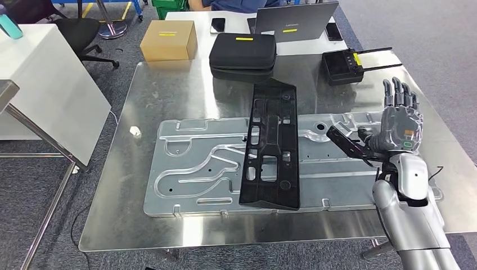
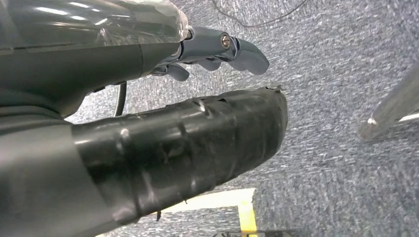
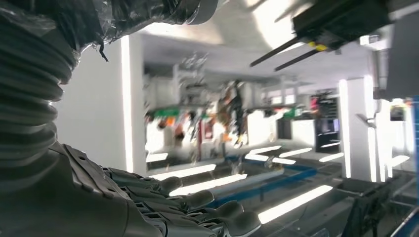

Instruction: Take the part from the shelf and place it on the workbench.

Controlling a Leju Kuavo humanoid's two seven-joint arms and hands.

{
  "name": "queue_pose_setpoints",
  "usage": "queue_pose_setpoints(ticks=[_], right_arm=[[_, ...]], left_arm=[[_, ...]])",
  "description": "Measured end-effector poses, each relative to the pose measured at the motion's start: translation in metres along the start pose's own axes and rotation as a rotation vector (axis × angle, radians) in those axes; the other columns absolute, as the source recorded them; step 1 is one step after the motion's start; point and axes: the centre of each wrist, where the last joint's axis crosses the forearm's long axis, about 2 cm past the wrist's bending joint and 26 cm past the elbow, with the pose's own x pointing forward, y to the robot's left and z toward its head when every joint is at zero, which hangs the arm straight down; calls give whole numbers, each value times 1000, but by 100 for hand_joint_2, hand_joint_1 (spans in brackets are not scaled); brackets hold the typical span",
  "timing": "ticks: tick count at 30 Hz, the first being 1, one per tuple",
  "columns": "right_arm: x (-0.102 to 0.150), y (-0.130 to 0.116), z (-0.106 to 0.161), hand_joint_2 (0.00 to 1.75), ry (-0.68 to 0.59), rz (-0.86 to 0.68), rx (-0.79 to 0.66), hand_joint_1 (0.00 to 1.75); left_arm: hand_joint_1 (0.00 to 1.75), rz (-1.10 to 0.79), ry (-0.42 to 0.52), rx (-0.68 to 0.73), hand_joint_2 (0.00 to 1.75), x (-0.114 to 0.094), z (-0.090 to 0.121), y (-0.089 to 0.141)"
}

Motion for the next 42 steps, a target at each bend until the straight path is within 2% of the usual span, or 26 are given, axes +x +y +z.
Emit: queue_pose_setpoints(ticks=[3, 8, 14, 18, 30, 42], right_arm=[[8, -5, 10, 175, -24, -192, -72, 0], [30, -21, 35, 175, -58, -486, -270, 0], [43, -37, 60, 175, -86, -673, -413, 0], [57, -40, 91, 175, -103, -791, -456, 0], [88, -61, 137, 175, -124, -894, -586, 0], [103, -62, 153, 175, -87, -963, -592, 0]], left_arm=[[0, 0, 12, 7, 0, -1, 0, 0], [0, -3, 29, 24, 0, -1, 0, 0], [0, -7, 56, 42, 0, -2, 1, 0], [0, -9, 79, 46, 0, -4, 2, -1], [0, -3, 96, 50, 0, -6, 3, -1], [0, -1, 94, 58, 0, -4, 3, -1]])
